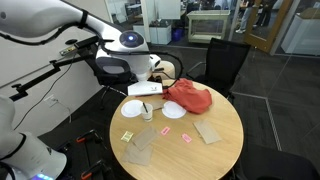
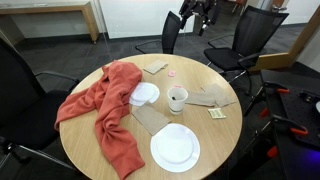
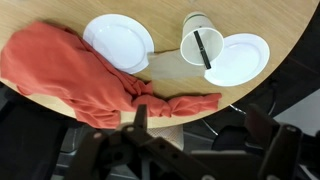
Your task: Remove the black pen from the white cup
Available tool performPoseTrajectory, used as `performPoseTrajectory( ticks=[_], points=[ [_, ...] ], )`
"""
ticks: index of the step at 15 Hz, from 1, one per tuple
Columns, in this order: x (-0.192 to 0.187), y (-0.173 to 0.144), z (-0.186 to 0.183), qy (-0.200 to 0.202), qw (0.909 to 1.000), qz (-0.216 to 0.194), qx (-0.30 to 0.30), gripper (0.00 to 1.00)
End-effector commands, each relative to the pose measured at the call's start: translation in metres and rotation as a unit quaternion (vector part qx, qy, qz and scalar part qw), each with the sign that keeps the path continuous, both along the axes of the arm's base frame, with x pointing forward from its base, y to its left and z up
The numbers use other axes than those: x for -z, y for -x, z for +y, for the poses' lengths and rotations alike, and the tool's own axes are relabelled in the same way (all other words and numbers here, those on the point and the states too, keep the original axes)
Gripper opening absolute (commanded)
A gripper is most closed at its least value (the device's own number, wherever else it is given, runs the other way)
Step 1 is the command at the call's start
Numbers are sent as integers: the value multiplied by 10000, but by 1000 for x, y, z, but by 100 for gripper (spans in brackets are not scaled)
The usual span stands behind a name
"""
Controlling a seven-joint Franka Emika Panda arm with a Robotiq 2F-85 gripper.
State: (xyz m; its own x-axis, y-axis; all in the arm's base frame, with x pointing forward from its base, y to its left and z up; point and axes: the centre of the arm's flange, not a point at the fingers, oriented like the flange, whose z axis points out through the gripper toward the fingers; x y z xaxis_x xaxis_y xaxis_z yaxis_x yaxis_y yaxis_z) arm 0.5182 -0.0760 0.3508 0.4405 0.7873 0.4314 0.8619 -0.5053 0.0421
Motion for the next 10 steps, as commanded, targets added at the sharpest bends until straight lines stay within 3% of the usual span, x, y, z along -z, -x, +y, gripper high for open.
performPoseTrajectory(
  ticks=[1,2,3,10],
  points=[
    [18,-13,2,-202,9970,-169,-722,100],
    [22,-15,6,-217,9956,-168,-894,100],
    [16,-4,7,-88,9982,-118,-581,100],
    [22,-5,7,-93,9981,-71,-599,100]
  ],
)
